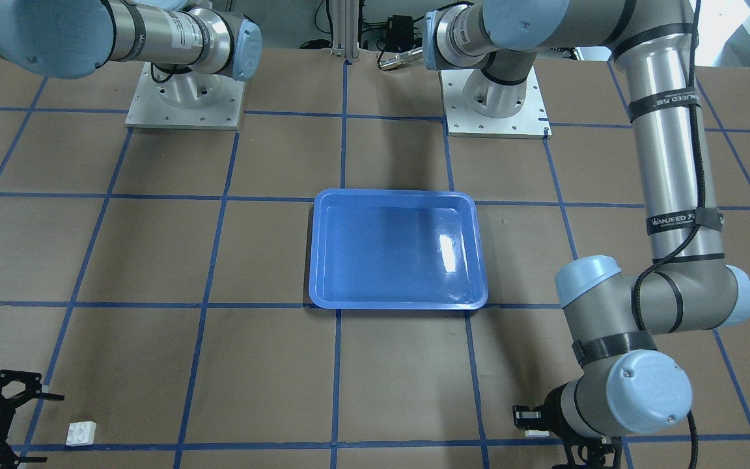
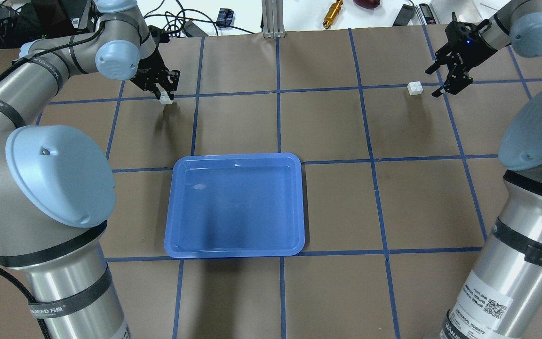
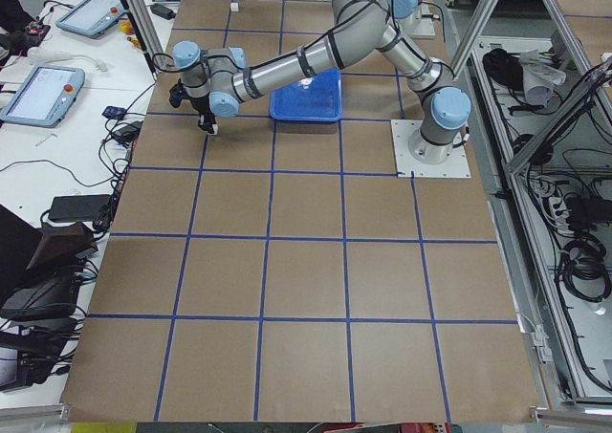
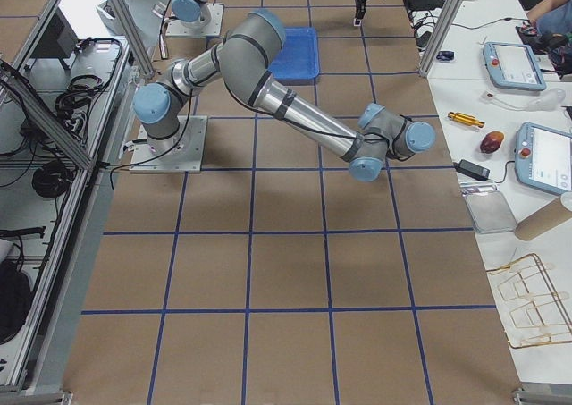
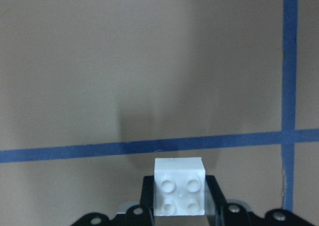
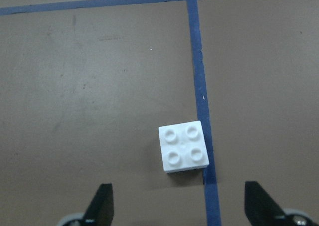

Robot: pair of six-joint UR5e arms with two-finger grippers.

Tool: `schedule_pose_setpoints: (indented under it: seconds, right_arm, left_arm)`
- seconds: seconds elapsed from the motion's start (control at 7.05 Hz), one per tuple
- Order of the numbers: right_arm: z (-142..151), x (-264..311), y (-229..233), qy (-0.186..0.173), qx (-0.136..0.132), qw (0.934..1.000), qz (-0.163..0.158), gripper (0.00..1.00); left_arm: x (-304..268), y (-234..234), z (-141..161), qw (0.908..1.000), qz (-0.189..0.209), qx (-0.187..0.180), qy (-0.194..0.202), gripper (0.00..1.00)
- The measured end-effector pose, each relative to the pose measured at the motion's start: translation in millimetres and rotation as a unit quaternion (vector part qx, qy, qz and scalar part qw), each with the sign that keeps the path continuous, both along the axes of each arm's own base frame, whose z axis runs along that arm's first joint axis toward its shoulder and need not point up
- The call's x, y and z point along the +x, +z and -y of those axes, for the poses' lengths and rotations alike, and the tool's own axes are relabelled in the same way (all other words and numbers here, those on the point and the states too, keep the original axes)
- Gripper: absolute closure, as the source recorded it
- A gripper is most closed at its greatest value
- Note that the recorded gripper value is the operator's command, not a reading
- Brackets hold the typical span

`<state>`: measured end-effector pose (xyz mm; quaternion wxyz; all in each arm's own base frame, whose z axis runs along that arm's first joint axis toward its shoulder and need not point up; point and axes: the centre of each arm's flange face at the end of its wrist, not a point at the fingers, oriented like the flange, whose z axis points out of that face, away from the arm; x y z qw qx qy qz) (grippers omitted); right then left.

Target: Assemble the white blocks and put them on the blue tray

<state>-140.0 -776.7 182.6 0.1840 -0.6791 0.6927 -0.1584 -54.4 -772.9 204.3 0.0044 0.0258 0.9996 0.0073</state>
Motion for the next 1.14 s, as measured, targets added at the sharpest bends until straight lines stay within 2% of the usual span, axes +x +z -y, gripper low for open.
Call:
schedule_pose_setpoints:
  seconds: [0.43,0.71,0.85,1.14]
  right_arm:
    - [2,6,-10,0.035,-0.013,0.9993,0.008,0.08]
    - [4,17,-13,0.046,-0.017,0.9988,0.01,0.15]
    - [5,19,-14,0.053,-0.021,0.9983,0.01,0.15]
    - [5,19,-21,0.067,-0.026,0.9974,0.012,0.28]
  left_arm:
    - [-3,9,-8,1.0,0.0,0.002,0.001,1.0]
    - [-10,19,-23,1.0,0.0,0.006,0.002,1.0]
    - [-16,21,-34,0.9999,0.0,0.011,0.004,1.0]
    - [-39,26,-62,0.9997,0.001,0.021,0.013,1.0]
